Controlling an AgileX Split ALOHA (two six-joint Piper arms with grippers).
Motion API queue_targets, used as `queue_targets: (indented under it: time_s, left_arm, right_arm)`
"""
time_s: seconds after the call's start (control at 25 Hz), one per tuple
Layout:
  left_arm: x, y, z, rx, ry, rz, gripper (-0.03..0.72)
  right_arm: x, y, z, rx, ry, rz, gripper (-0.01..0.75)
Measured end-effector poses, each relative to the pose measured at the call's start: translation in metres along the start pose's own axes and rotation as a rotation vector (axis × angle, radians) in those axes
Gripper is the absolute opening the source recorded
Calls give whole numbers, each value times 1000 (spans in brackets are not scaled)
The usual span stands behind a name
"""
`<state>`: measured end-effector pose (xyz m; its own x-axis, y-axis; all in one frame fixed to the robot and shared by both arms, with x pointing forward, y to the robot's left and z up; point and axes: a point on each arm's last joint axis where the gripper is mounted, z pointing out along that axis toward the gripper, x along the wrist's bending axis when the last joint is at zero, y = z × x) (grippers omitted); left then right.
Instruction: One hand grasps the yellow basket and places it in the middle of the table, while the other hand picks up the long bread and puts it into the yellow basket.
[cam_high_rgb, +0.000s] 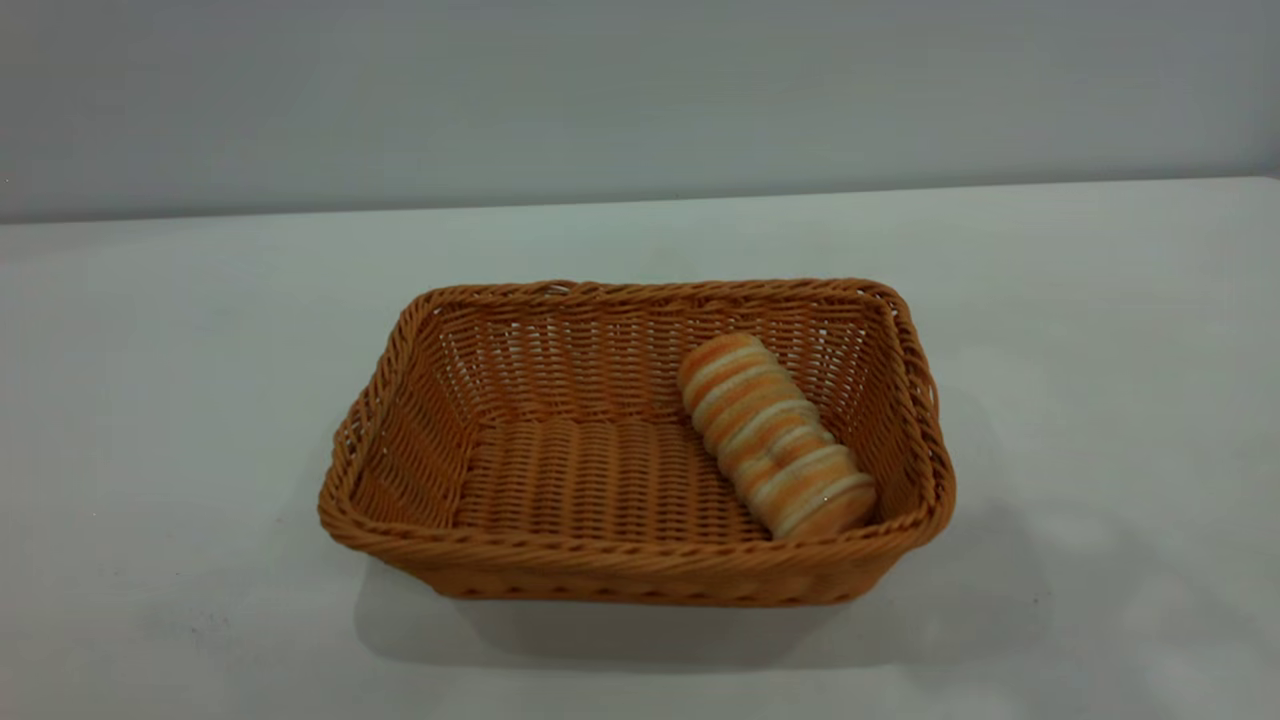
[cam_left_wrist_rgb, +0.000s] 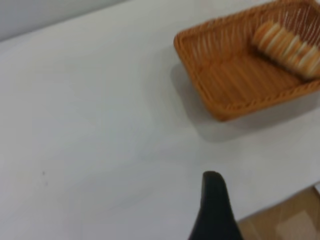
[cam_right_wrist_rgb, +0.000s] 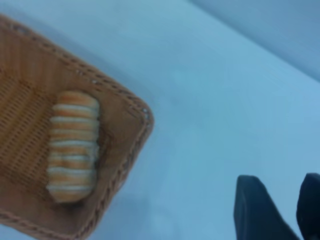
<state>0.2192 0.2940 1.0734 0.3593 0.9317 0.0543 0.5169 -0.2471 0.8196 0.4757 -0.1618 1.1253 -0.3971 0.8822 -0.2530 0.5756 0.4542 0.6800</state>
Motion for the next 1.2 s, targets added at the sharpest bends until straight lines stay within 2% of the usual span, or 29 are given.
queue_targets:
  time_s: [0.4,0.72,0.92,1.2]
  left_arm:
    - [-1,-32,19,67,3,-40,584]
    - [3,-34,22,77,52,-38,584]
    - [7,-34,22,81,90,-66,584]
    - [7,-34,22,80,92,-75,584]
  right_arm:
    - [-27,-64,-97,-126,41,119,245]
    - [-31,-148,-148,-195,157,139,242]
    - [-28,-199,-160,-270,223,144,242]
    - [-20,-254,-147,-312,238,136,242]
